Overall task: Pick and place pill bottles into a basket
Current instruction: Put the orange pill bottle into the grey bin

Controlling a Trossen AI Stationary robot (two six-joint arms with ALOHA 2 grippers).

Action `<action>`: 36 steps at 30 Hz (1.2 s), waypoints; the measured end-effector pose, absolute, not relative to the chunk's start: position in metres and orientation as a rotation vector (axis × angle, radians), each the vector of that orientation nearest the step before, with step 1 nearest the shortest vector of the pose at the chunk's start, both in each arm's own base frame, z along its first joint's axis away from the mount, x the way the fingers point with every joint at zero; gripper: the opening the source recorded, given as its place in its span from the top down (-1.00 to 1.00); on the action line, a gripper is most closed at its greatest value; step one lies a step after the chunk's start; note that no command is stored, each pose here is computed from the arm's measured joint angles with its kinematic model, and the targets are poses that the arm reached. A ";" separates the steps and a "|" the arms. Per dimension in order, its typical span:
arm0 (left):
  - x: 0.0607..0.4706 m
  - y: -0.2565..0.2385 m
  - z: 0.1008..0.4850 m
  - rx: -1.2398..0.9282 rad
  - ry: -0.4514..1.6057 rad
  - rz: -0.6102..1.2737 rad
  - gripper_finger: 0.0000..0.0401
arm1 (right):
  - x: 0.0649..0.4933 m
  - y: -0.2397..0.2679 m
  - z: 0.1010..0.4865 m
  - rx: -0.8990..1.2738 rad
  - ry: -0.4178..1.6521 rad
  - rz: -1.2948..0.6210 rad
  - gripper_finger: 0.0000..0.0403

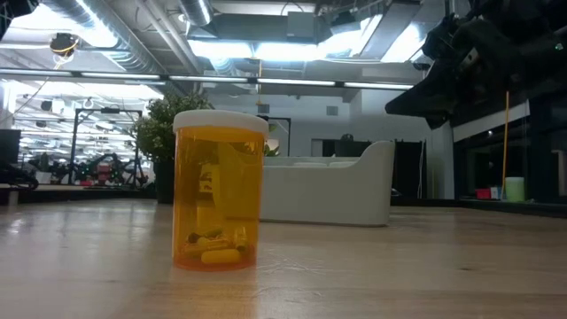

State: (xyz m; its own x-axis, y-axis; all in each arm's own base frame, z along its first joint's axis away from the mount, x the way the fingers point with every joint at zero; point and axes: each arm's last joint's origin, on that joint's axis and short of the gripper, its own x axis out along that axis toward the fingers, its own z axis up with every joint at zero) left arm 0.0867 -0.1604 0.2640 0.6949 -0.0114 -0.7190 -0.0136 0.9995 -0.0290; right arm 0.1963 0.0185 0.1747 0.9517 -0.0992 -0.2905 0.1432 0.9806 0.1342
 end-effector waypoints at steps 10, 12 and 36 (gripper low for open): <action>0.088 -0.160 0.265 -0.015 0.762 0.021 -0.38 | 0.197 0.018 0.175 0.179 0.279 -0.126 0.92; 0.088 -0.160 0.265 -0.015 0.760 0.022 -0.43 | 0.197 0.018 0.175 0.178 0.280 -0.126 0.92; 0.103 -0.200 0.204 0.052 0.907 0.221 -0.50 | 0.196 0.021 0.175 0.174 0.282 -0.113 0.92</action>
